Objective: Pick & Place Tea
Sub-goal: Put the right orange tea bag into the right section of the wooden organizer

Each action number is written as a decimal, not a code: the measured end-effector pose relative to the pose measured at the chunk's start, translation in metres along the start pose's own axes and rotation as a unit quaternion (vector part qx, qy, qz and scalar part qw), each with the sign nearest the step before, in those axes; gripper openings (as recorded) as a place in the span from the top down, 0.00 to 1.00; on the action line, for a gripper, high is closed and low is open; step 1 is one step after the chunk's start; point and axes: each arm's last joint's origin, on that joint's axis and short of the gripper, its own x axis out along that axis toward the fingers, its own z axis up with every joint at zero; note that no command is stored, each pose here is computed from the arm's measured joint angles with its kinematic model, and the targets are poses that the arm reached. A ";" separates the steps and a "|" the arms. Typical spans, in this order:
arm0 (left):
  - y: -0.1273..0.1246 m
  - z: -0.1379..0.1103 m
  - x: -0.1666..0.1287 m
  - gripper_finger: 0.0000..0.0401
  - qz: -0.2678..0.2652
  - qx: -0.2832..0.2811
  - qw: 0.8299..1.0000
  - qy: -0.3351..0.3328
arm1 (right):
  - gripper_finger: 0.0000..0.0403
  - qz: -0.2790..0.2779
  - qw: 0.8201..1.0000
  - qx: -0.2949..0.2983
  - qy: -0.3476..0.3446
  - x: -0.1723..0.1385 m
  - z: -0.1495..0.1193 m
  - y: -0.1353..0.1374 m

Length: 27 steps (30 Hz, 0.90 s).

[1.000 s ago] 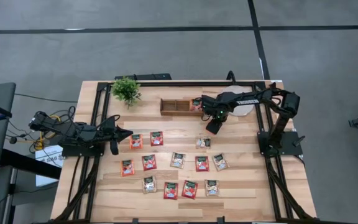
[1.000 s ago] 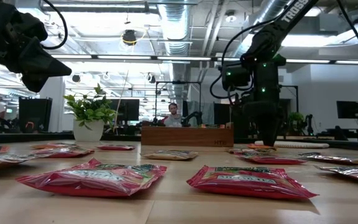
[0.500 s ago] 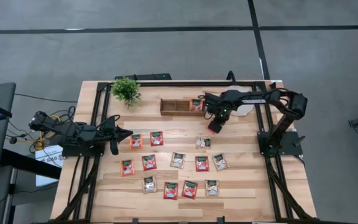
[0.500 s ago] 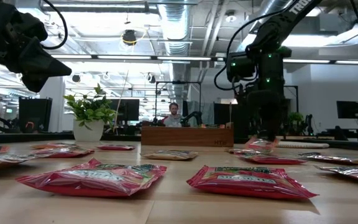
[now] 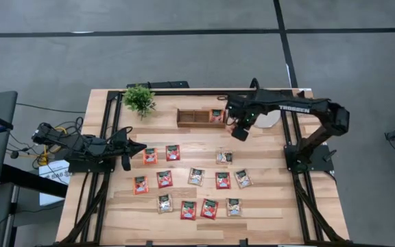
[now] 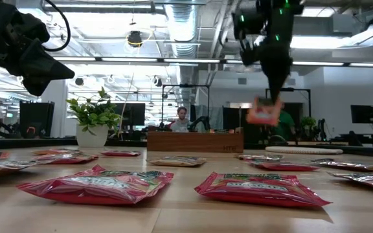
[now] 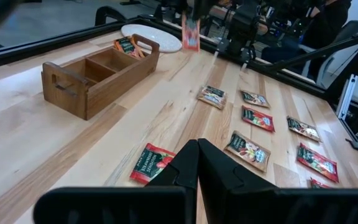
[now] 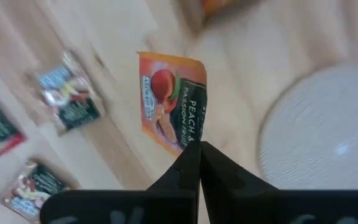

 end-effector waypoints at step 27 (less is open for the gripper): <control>0.000 0.000 0.000 1.00 0.000 0.000 1.000 0.000 | 1.00 -0.108 0.962 -0.247 0.046 0.016 0.120 -0.018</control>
